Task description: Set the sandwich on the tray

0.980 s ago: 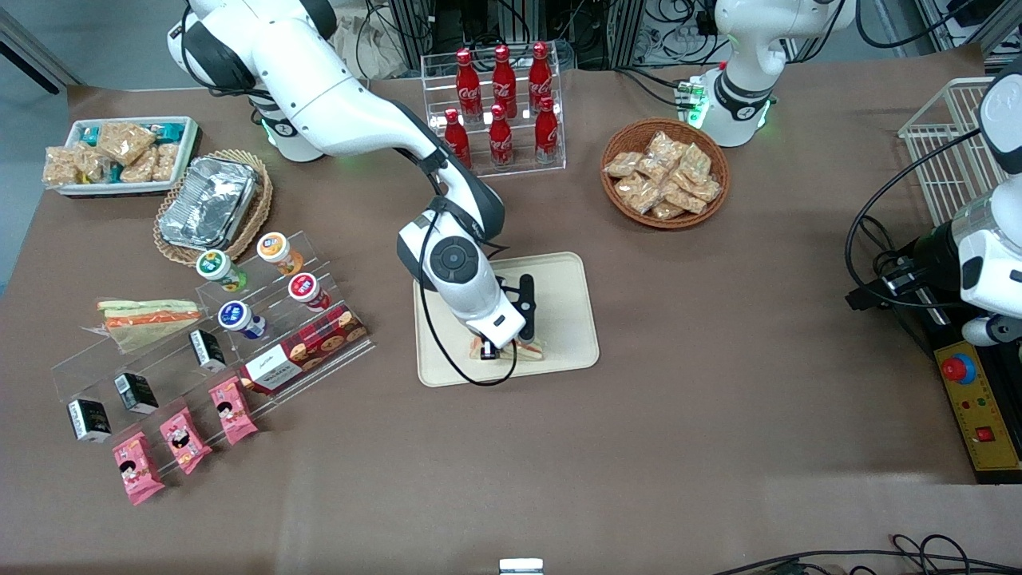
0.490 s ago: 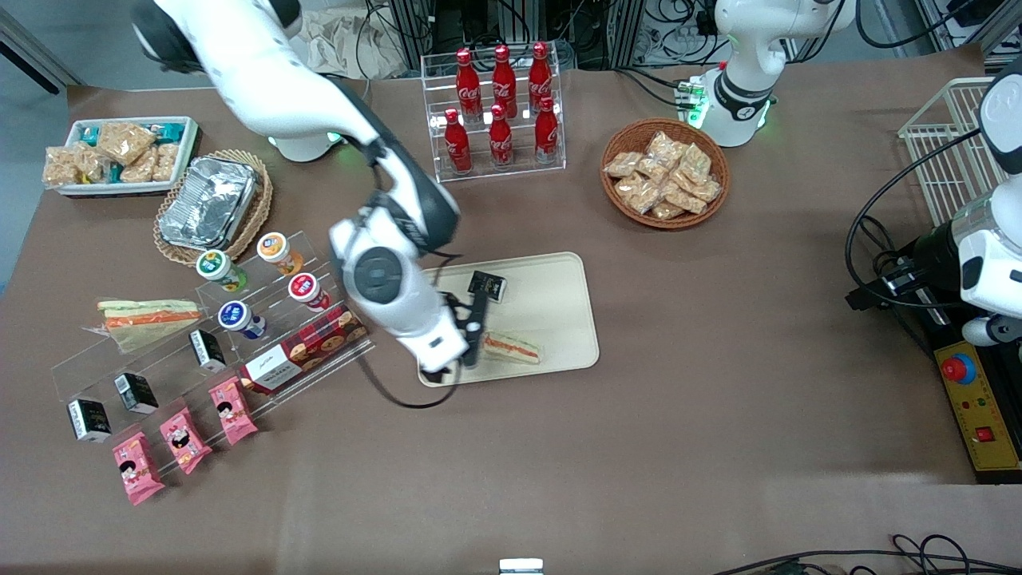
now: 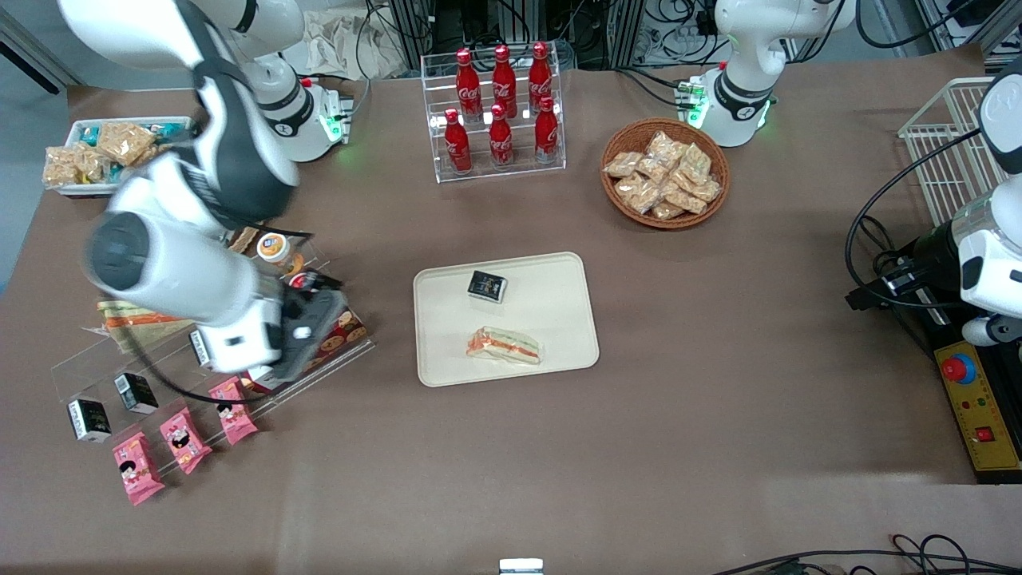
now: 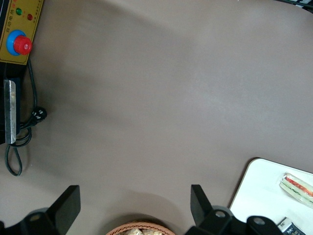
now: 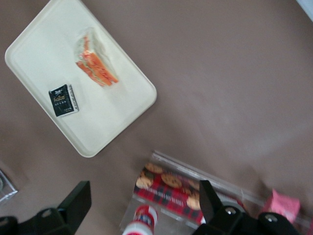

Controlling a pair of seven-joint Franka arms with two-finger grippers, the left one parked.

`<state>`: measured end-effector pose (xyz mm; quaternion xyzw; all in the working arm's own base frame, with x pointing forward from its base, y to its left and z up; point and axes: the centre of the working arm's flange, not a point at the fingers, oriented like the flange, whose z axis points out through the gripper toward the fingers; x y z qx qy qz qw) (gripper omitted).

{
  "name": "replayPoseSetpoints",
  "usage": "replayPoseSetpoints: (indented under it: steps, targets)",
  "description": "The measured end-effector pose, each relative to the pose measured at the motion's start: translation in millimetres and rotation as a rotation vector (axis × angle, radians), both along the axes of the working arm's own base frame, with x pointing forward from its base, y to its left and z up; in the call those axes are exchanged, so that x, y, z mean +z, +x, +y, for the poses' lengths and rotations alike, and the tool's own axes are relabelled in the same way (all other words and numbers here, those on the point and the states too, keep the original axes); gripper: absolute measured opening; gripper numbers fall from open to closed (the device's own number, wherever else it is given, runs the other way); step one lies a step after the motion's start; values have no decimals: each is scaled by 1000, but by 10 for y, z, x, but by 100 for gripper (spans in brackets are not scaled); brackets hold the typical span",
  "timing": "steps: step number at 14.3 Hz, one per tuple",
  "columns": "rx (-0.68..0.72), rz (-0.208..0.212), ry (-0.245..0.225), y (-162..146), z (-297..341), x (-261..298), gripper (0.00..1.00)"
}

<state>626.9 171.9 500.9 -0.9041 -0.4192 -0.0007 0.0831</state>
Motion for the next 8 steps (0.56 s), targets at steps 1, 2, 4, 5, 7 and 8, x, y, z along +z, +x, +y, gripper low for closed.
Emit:
replayPoseSetpoints:
  steps: [1, 2, 4, 5, 7, 8]
  targets:
    - [-84, 2, -6, -3, -237, 135, 99]
    - [-173, 0, -13, -7, -462, 259, 99]
    - [-350, 28, -48, -84, -785, 446, 99]
    - [-417, 42, -82, -143, -866, 519, 99]
    - [-502, 46, -135, -231, -946, 674, 99]
    - [-537, 42, -148, -248, -1033, 756, 99]
